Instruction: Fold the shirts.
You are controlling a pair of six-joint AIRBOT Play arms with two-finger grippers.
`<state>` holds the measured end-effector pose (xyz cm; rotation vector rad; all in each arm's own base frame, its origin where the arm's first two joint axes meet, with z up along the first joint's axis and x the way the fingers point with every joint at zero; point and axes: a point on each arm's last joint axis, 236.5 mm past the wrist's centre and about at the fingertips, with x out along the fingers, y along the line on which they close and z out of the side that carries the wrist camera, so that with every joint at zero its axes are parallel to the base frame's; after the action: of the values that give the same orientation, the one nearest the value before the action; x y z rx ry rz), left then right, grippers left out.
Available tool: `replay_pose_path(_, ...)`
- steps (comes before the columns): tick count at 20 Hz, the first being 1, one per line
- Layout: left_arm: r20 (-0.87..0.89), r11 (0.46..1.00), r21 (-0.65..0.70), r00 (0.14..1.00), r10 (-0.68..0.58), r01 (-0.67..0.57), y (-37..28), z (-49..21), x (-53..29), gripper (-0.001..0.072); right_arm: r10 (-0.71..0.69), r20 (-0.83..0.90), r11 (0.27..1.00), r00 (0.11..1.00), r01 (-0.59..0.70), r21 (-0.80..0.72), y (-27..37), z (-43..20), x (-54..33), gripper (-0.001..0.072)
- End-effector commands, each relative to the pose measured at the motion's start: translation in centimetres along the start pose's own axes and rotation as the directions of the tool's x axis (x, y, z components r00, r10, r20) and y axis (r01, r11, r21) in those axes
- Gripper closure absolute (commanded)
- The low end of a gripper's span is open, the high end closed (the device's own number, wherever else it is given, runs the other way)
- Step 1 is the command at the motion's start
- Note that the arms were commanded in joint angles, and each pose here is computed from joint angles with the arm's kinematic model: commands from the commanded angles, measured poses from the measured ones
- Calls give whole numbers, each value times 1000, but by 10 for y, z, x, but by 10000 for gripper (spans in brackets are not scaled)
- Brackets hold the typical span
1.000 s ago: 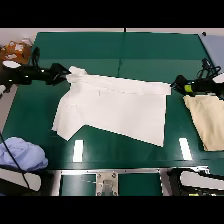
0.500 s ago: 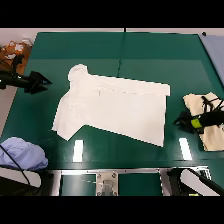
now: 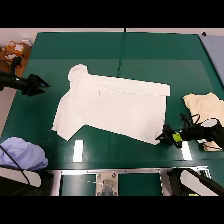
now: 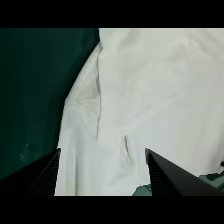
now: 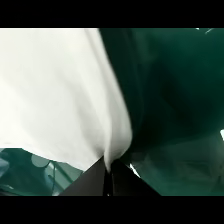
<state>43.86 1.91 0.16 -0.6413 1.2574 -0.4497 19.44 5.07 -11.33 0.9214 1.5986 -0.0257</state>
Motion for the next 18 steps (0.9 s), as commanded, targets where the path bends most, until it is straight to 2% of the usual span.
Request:
replay_pose_path(1, -23, 1000, -10, 999, 26, -26, 6, -5, 0, 101, -7, 117, 995, 993, 19, -96, 15, 41, -22, 700)
replay_pose_path(3, -53, 996, -32, 995, 86, -88, 21, -12, -1, 101, -103, 257, 989, 961, 126, -75, 3, 84, -64, 700)
replay_pose_path(6, -87, 992, -58, 991, 103, -108, 28, -23, 5, 101, -116, 356, 986, 927, 150, -68, 5, 112, -101, 700)
replay_pose_path(11, -220, 993, -52, 971, 90, -104, 24, -78, 75, 101, -110, 312, 988, 944, 139, -73, 6, 113, -85, 700)
replay_pose_path(16, -119, 987, 73, 981, 152, -144, 2, -58, 121, 103, -99, 282, 987, 954, 131, -98, 14, 109, -75, 700)
replay_pose_path(17, -118, 985, 94, 981, 152, -141, -4, -58, 127, 154, -98, 284, 986, 954, 133, -104, 15, 110, -74, 700)
replay_pose_path(18, -129, 983, 121, 980, 153, -137, -10, -62, 134, 261, -99, 286, 985, 953, 134, -107, 14, 110, -75, 700)
